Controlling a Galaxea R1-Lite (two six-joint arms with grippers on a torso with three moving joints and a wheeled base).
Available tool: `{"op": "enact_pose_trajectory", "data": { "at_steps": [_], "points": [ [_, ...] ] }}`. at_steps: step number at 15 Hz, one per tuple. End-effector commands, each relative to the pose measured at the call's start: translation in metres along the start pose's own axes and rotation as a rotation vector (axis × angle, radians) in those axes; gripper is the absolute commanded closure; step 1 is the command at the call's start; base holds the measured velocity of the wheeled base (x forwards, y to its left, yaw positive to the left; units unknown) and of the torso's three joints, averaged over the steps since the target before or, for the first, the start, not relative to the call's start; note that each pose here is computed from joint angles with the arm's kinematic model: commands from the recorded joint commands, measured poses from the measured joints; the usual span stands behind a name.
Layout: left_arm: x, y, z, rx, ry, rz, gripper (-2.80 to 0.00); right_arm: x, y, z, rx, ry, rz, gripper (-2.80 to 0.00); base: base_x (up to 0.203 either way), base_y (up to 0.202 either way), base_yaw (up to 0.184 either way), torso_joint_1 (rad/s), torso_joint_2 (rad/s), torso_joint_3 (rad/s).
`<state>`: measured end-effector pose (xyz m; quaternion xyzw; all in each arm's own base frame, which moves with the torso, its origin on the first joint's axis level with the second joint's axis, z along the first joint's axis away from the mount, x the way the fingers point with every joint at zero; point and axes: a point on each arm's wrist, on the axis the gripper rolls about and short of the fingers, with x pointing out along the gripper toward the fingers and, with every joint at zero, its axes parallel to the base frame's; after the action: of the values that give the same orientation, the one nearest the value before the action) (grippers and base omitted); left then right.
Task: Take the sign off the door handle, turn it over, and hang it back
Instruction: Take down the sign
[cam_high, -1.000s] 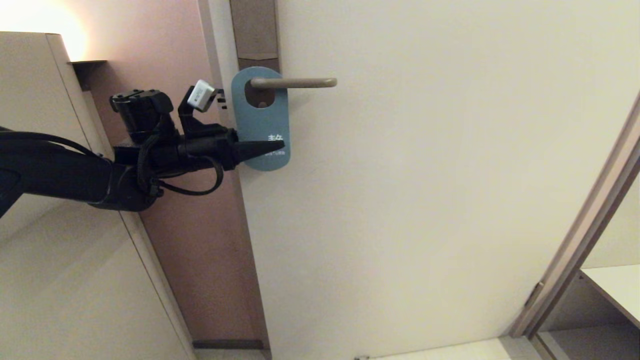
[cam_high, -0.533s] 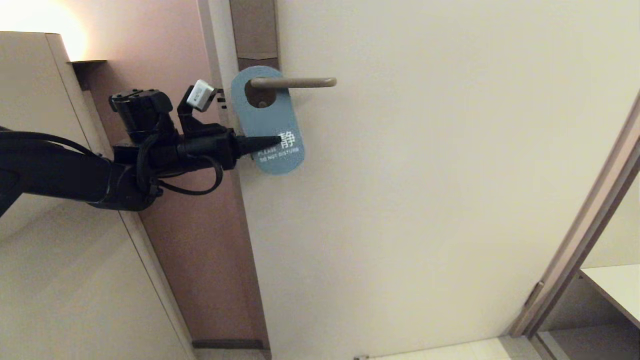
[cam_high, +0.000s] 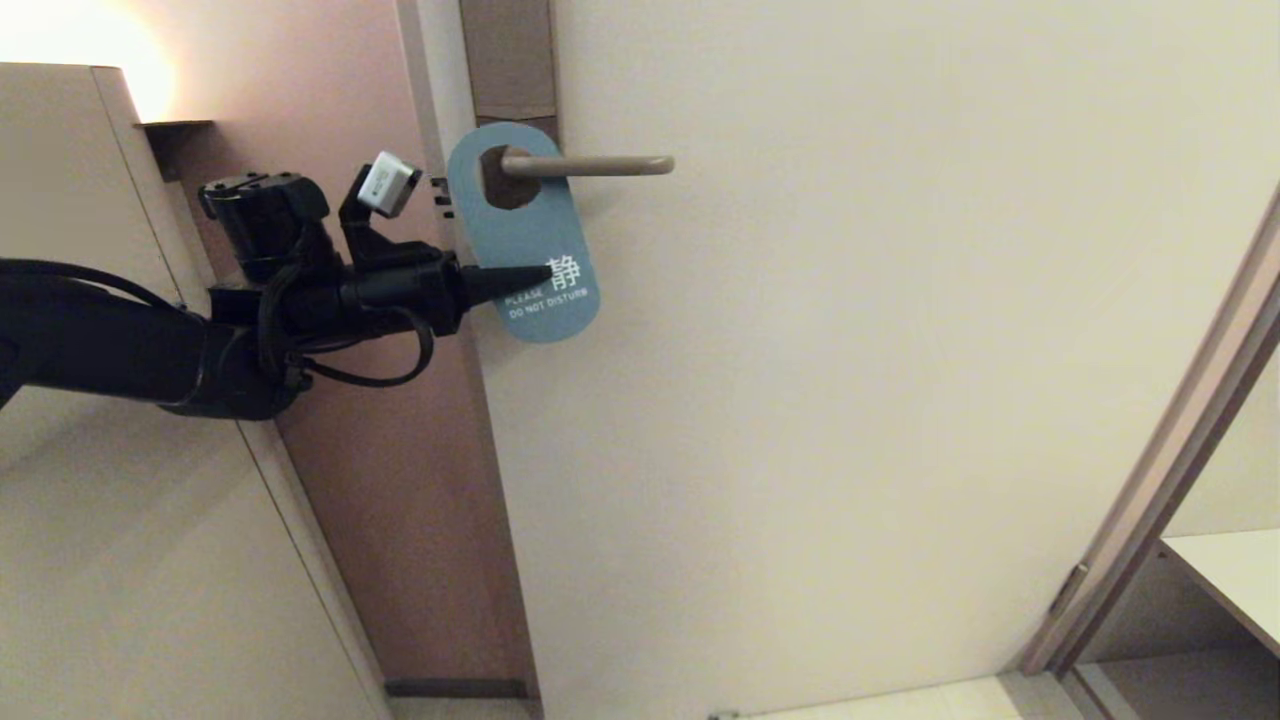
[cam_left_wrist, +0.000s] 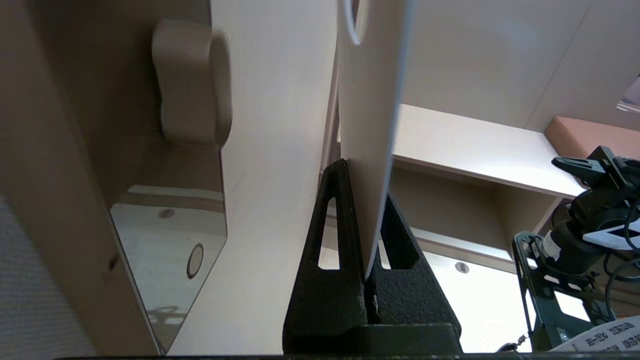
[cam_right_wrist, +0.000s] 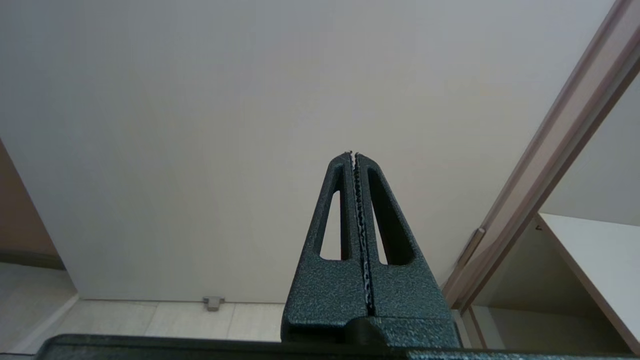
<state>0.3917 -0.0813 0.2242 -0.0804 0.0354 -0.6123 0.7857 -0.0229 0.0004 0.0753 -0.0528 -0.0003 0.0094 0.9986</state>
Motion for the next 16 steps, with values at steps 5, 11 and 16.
{"op": "enact_pose_trajectory", "data": {
  "at_steps": [5,11,16],
  "points": [
    [-0.007,-0.019,0.016,0.035,-0.015,-0.004,0.0,0.0,0.0,0.0,0.0,0.001,0.001,0.0,0.0,0.0,0.0,0.0,0.0,0.0],
    [-0.014,-0.035,0.014,0.024,-0.021,0.047,0.0,0.0,0.0,0.0,0.0,0.001,0.001,0.0,0.0,0.0,0.0,0.0,0.0,0.0],
    [-0.015,-0.034,0.01,0.054,-0.028,0.108,0.0,0.0,0.0,0.0,0.0,0.001,0.001,0.0,0.0,0.0,0.0,0.0,0.0,0.0]
  ]
}}
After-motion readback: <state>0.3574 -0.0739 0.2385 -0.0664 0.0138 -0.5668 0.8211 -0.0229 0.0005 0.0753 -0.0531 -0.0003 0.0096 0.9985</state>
